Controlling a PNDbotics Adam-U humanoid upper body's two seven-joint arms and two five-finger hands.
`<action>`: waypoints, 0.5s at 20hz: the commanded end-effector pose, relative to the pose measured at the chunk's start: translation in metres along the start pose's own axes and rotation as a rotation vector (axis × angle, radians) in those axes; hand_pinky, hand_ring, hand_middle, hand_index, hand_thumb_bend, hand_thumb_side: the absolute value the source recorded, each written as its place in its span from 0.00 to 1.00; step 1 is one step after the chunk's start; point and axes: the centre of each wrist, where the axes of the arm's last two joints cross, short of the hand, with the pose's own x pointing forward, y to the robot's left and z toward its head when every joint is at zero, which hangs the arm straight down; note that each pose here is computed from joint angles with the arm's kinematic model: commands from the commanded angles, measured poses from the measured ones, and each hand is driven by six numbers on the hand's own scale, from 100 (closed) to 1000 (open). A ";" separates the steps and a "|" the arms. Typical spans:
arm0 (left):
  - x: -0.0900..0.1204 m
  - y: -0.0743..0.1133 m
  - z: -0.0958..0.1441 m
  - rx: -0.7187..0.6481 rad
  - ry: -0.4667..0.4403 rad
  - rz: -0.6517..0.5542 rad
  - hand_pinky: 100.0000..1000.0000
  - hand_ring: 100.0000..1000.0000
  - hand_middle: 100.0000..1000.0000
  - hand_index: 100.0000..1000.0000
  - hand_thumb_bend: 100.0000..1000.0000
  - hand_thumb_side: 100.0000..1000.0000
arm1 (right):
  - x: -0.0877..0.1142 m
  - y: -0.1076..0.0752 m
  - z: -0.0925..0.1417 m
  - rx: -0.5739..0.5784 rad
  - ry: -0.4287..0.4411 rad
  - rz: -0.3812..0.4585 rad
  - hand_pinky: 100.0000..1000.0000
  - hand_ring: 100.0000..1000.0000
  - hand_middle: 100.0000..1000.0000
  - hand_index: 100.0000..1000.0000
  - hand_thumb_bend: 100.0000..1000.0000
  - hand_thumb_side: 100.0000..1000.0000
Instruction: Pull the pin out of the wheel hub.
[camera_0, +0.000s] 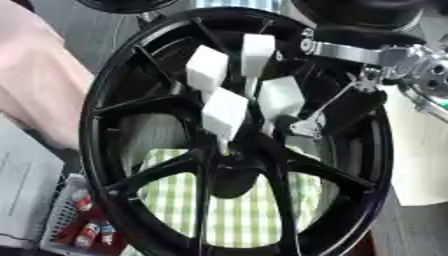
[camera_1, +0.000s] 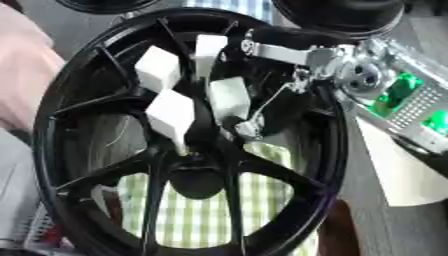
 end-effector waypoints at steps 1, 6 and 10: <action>0.007 0.002 -0.003 -0.006 -0.030 -0.008 0.71 0.74 0.69 0.65 0.27 0.71 | 0.004 -0.009 0.006 -0.028 -0.009 -0.014 0.73 0.59 0.35 0.54 0.06 0.00; 0.007 0.003 -0.003 -0.004 -0.032 -0.009 0.71 0.74 0.69 0.65 0.27 0.71 | 0.002 -0.018 0.015 -0.075 -0.004 -0.030 0.72 0.56 0.30 0.49 0.03 0.00; 0.008 0.003 -0.003 -0.001 -0.033 -0.009 0.71 0.74 0.69 0.65 0.27 0.71 | -0.005 -0.028 0.026 -0.123 0.018 -0.050 0.71 0.55 0.27 0.46 0.03 0.00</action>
